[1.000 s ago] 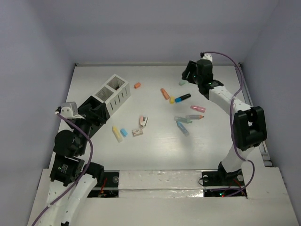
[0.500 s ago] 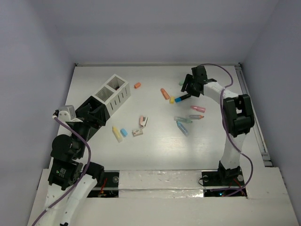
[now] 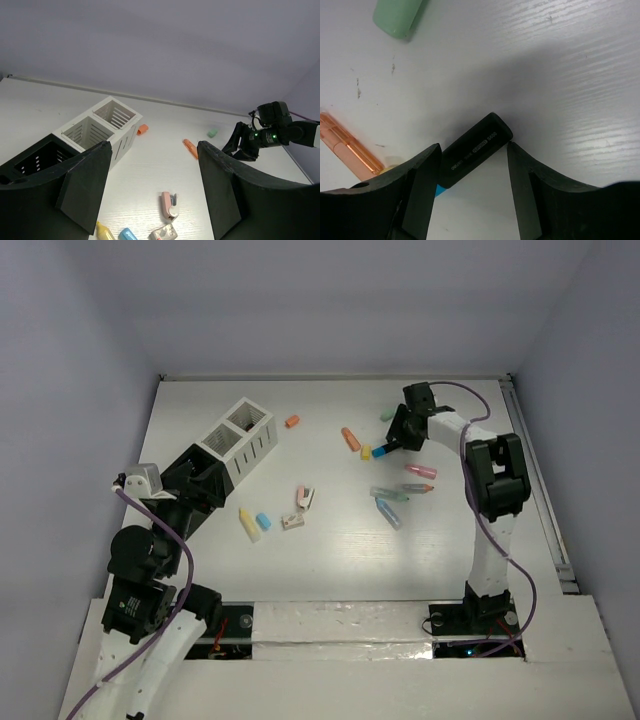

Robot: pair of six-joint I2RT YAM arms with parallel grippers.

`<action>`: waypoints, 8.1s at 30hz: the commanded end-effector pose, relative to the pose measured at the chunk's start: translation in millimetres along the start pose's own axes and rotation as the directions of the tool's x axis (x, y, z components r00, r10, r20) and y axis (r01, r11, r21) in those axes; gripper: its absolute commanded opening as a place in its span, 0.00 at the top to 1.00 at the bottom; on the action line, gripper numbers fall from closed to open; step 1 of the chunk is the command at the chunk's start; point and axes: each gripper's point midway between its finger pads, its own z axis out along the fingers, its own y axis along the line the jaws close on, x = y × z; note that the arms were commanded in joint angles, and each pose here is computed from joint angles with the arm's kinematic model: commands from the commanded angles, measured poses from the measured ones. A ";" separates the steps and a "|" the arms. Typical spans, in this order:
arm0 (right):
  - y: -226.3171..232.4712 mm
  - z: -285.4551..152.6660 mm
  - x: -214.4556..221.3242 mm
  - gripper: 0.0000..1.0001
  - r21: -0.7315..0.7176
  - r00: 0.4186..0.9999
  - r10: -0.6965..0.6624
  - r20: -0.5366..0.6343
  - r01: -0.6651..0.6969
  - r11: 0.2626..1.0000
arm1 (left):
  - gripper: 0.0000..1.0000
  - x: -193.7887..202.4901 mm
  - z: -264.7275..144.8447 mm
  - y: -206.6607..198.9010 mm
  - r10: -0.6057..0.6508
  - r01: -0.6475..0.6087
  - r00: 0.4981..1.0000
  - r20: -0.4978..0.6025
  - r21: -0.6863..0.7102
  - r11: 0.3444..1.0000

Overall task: Sort the stationery into containers
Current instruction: Pick up the pen from the center of the board, then close the pen cap on the pen, then pick up the stapler from the center of the board, then place the stapler in the storage box, then pick up the stationery from the center of the board.

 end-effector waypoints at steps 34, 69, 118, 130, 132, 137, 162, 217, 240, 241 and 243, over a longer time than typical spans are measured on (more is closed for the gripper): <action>-14.7 31.8 12.5 0.66 0.149 0.969 -0.211 -0.130 0.230 0.962 | 0.34 -16.1 -2.0 -2.1 0.005 -0.005 0.998 0.055 0.005 1.000; 356.9 -232.7 -65.8 0.93 -0.628 0.742 0.096 0.663 0.482 0.611 | 0.32 -10.4 3.1 -1.0 0.012 -0.012 0.999 0.033 -0.004 1.000; 251.3 -197.8 11.3 1.00 -0.460 0.795 -0.107 0.598 0.449 0.766 | 0.34 74.8 51.9 -12.4 -0.022 0.030 0.954 -0.298 0.021 0.999; 103.7 -194.6 118.7 0.45 -0.457 0.925 -0.187 0.331 0.331 0.825 | 0.46 223.1 76.7 -54.9 -0.051 0.042 0.785 -0.617 -0.029 0.999; 99.8 -202.7 120.8 0.38 -0.475 0.923 -0.182 0.339 0.335 0.814 | 0.40 256.6 76.2 -51.1 -0.002 -0.035 0.735 -0.678 -0.040 0.999; 84.8 -207.9 122.4 0.35 -0.462 0.909 -0.184 0.374 0.354 0.813 | 0.30 305.6 79.9 -54.8 0.092 -0.169 0.656 -0.749 -0.028 0.985; 78.4 -236.1 114.8 0.34 -0.523 0.891 -0.112 0.440 0.356 0.774 | 0.96 298.8 111.5 -46.3 0.148 -0.299 0.678 -0.720 -0.086 0.950; 92.5 -244.9 141.5 0.32 -0.637 0.910 -0.160 0.382 0.385 0.668 | 0.46 112.3 104.8 124.1 -0.045 -0.243 0.871 -0.490 -0.508 0.826; 62.2 -250.7 108.7 0.35 -0.538 0.871 -0.022 0.490 0.323 0.779 | 0.28 309.7 19.9 -35.8 0.358 -0.179 0.257 -0.898 0.320 0.931; 62.2 -248.2 109.8 0.35 -0.533 0.874 -0.029 0.485 0.322 0.782 | 0.28 314.1 16.3 -34.5 0.363 -0.174 0.231 -0.903 0.328 0.928; 62.9 -247.2 110.5 0.35 -0.534 0.876 -0.032 0.481 0.322 0.782 | 0.28 323.6 12.6 -29.4 0.369 -0.183 0.188 -0.910 0.337 0.924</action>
